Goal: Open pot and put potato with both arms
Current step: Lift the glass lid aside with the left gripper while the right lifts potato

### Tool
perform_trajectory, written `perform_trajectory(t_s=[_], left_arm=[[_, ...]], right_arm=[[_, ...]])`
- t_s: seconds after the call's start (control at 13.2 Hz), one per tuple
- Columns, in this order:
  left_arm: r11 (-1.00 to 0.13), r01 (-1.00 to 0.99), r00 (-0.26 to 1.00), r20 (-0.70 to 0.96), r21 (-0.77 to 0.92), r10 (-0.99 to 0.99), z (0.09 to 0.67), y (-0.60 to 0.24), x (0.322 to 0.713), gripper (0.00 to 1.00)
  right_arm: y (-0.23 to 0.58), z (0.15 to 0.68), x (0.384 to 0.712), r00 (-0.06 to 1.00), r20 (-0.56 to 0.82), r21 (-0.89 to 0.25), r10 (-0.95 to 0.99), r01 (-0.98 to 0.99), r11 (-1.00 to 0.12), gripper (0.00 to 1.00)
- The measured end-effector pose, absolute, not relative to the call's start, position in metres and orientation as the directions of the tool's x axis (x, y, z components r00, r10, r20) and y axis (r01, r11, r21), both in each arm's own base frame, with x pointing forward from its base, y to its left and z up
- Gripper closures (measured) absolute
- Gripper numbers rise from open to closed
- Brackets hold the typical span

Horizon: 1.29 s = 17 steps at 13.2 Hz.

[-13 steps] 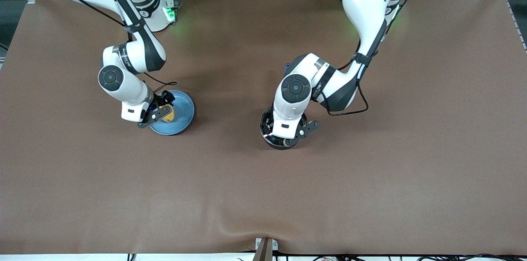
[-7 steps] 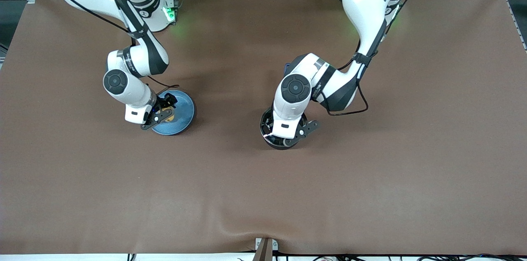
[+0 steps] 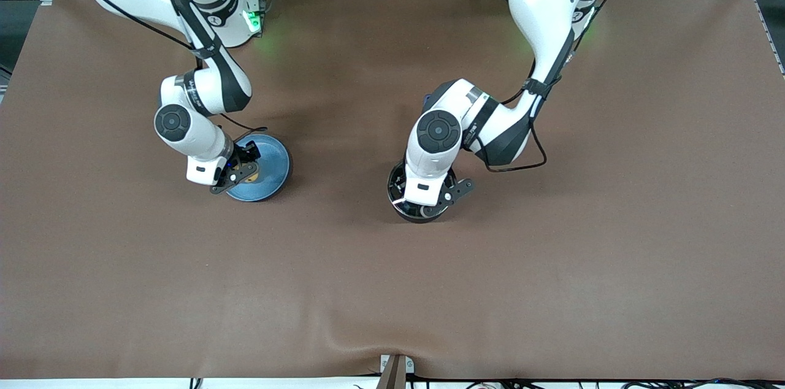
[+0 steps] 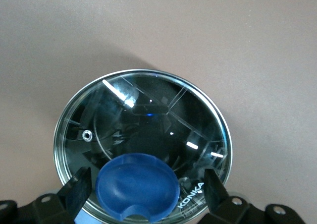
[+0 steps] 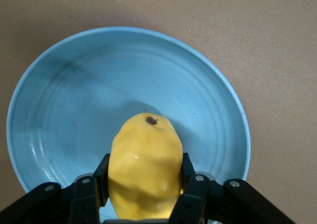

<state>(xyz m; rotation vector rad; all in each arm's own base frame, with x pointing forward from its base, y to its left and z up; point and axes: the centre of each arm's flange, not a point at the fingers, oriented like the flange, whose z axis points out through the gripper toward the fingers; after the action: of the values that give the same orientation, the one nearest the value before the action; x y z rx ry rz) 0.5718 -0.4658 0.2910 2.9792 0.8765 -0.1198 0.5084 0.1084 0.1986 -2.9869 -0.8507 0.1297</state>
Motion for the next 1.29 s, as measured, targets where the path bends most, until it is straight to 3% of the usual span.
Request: perform_trajectory(t_s=[0.3, 0.45, 0.53, 0.99, 1.29], left_arm=[[-0.841, 0.541, 0.838, -0.087, 0.003, 0.539, 0.285, -0.466, 0.571, 0.04], [-0.841, 0.541, 0.837, -0.089, -0.004, 0.539, 0.284, -0.465, 0.571, 0.28], [-0.841, 0.541, 0.837, -0.089, -0.004, 0.539, 0.284, -0.465, 0.571, 0.33], [-0.839, 0.544, 0.834, -0.093, -0.019, 0.544, 0.29, -0.462, 0.573, 0.33], [-0.833, 0.554, 0.83, -0.077, 0.003, 0.552, 0.339, -0.448, 0.582, 0.33]], right_arm=[[0.089, 0.224, 0.519, 0.918, -0.05, -0.119, 0.394, 0.386, -0.915, 0.42], [0.081, 0.25, 0.527, 0.948, -0.053, -0.144, 0.314, 0.304, -0.942, 0.42], [0.082, 0.263, 0.53, 0.962, -0.044, -0.14, 0.27, 0.262, -0.955, 0.42], [0.064, 0.348, 0.551, 0.987, 0.01, -0.114, 0.163, 0.163, -0.98, 0.42], [0.049, 0.444, 0.578, 0.995, -0.036, -0.052, 0.098, 0.096, -0.994, 0.42]])
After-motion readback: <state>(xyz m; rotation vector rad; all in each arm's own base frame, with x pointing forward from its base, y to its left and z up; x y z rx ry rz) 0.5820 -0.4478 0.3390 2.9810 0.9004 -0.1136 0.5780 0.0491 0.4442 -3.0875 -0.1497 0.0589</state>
